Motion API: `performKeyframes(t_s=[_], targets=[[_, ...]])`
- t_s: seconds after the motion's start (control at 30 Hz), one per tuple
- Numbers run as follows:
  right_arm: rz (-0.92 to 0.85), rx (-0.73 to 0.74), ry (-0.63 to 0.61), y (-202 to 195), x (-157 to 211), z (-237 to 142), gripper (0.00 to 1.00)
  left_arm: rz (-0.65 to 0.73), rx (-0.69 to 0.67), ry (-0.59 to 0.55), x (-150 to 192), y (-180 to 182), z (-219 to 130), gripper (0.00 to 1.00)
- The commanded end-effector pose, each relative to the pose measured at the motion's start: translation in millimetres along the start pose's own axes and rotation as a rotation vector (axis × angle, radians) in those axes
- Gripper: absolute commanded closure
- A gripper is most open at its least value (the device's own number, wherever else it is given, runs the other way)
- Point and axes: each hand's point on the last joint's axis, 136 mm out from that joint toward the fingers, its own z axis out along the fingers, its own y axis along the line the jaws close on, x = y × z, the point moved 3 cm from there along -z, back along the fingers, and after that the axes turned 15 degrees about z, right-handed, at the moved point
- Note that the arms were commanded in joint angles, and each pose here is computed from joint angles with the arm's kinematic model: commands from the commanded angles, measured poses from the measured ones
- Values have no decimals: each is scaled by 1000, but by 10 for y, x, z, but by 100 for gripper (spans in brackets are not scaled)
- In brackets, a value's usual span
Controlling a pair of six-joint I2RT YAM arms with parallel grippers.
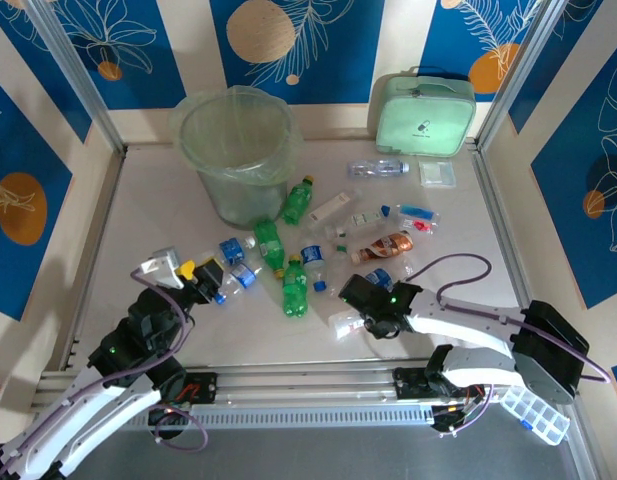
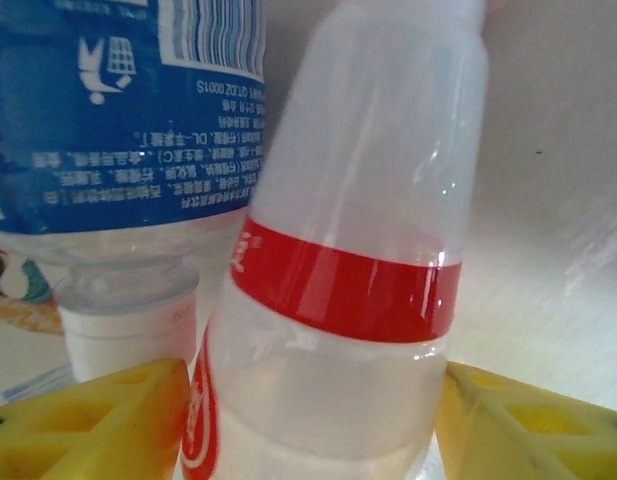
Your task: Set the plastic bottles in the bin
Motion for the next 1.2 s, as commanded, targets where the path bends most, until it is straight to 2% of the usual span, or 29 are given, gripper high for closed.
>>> performKeyframes(t_s=[0.0, 0.17, 0.63, 0.93, 1.17], targets=[[32, 52, 0, -94, -17, 106, 36, 4, -35, -5, 42, 70, -13, 31], [37, 77, -3, -91, -22, 201, 37, 12, -32, 8, 65, 51, 20, 31], [53, 93, 0, -149, -74, 218, 52, 22, -26, 17, 82, 25, 55, 32], [-5, 27, -51, -120, -151, 3, 56, 23, -23, 23, 88, 14, 66, 32], [-120, -106, -79, -35, -177, -159, 64, 23, -20, 28, 101, 6, 79, 32]])
